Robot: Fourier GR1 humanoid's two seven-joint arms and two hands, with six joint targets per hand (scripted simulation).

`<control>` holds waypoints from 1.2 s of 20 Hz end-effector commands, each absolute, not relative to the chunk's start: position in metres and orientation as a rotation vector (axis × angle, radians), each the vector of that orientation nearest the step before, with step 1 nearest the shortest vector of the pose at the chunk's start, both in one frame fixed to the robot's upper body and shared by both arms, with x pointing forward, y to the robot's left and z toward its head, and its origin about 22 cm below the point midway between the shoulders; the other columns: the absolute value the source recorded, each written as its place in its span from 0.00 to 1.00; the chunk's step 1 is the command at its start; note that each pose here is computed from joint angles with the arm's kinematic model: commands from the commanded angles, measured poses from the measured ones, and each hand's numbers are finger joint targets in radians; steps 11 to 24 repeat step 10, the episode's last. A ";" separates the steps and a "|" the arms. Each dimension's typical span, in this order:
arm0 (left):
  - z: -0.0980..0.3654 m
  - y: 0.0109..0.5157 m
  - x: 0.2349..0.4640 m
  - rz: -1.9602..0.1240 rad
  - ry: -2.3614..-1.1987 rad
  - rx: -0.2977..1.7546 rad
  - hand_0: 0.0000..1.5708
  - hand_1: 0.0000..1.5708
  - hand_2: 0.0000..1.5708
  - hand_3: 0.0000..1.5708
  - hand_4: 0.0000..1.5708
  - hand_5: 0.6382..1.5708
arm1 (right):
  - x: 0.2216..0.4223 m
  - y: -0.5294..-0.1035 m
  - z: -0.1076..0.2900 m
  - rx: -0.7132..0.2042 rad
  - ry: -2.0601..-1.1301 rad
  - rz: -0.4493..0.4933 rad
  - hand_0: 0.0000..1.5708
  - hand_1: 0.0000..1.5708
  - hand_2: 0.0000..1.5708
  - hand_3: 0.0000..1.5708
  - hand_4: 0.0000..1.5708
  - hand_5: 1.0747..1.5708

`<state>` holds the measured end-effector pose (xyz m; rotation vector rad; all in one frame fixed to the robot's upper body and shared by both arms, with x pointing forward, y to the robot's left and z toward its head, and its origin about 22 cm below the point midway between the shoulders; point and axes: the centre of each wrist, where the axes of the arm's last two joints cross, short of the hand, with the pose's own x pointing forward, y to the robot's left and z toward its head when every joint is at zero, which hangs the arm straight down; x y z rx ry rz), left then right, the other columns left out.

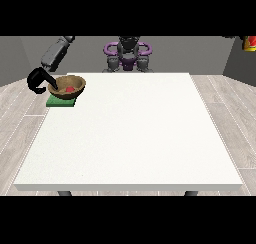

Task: Pick the cup and pour the ball into the bowl, then pick the bowl and place it on the pad

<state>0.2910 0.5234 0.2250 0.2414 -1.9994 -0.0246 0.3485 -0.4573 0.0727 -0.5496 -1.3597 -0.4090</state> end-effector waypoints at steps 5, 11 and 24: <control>0.219 0.498 0.303 -0.068 -1.988 0.177 0.00 0.00 0.00 0.00 0.76 1.00 | 0.353 -0.455 0.069 -0.556 -1.271 -0.265 0.00 0.00 0.00 0.00 0.00 0.66; 0.197 0.521 0.295 0.003 -1.849 0.238 0.00 0.00 0.00 0.00 0.76 1.00 | 0.363 -0.457 0.112 -0.549 -1.268 -0.179 0.00 0.00 0.00 0.00 0.13 0.61; 0.197 0.521 0.295 0.003 -1.849 0.238 0.00 0.00 0.00 0.00 0.76 1.00 | 0.363 -0.457 0.112 -0.549 -1.268 -0.179 0.00 0.00 0.00 0.00 0.13 0.61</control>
